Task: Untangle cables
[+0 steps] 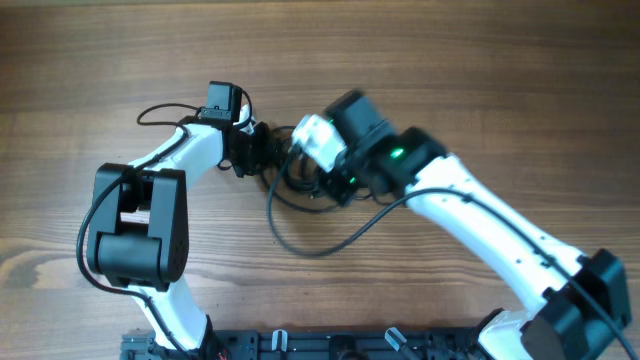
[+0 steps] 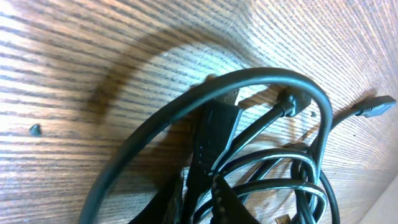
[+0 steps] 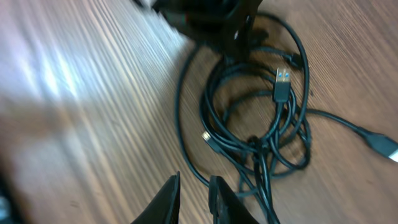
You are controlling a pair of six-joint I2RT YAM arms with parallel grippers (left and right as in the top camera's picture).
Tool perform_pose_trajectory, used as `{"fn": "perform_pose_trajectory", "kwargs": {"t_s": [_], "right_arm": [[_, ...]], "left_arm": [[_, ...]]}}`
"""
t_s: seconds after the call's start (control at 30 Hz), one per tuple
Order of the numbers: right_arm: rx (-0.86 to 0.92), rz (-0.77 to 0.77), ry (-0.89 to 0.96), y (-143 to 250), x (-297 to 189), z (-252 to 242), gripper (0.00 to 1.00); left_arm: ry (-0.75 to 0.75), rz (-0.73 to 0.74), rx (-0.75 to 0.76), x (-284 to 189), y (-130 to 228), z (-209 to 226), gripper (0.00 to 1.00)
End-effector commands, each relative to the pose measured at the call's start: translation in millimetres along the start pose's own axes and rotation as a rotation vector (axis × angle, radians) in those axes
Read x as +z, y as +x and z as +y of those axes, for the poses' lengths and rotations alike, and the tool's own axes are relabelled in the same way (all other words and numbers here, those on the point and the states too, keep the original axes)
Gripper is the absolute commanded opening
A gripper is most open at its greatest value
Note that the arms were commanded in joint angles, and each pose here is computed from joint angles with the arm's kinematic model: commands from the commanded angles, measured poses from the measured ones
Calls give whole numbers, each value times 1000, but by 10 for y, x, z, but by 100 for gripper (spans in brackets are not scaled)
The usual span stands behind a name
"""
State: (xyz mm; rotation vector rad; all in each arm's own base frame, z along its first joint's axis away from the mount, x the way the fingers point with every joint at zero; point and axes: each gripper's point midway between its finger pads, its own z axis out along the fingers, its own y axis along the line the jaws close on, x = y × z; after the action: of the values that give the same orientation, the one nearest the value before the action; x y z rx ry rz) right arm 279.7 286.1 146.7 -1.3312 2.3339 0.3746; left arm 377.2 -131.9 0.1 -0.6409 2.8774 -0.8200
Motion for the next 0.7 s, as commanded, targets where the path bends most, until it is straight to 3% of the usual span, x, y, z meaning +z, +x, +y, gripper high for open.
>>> {"fn": "perform_pose_trajectory", "kwargs": {"t_s": [0.0,0.23,0.57,0.67], "right_arm": [[-158,163,267,180,183,-260,21],[-285,319,304,427,505,-392,25],[-245,427,340,696,563,-632,22],[-214,432,274,770,574,-592,22]], "left_arm": [[-34,11,-18,73,26,101,20],[-34,11,-18,73,27,102,20],[-34,11,-18,73,27,102,20],[-34,11,-18,73,27,102,21]]}}
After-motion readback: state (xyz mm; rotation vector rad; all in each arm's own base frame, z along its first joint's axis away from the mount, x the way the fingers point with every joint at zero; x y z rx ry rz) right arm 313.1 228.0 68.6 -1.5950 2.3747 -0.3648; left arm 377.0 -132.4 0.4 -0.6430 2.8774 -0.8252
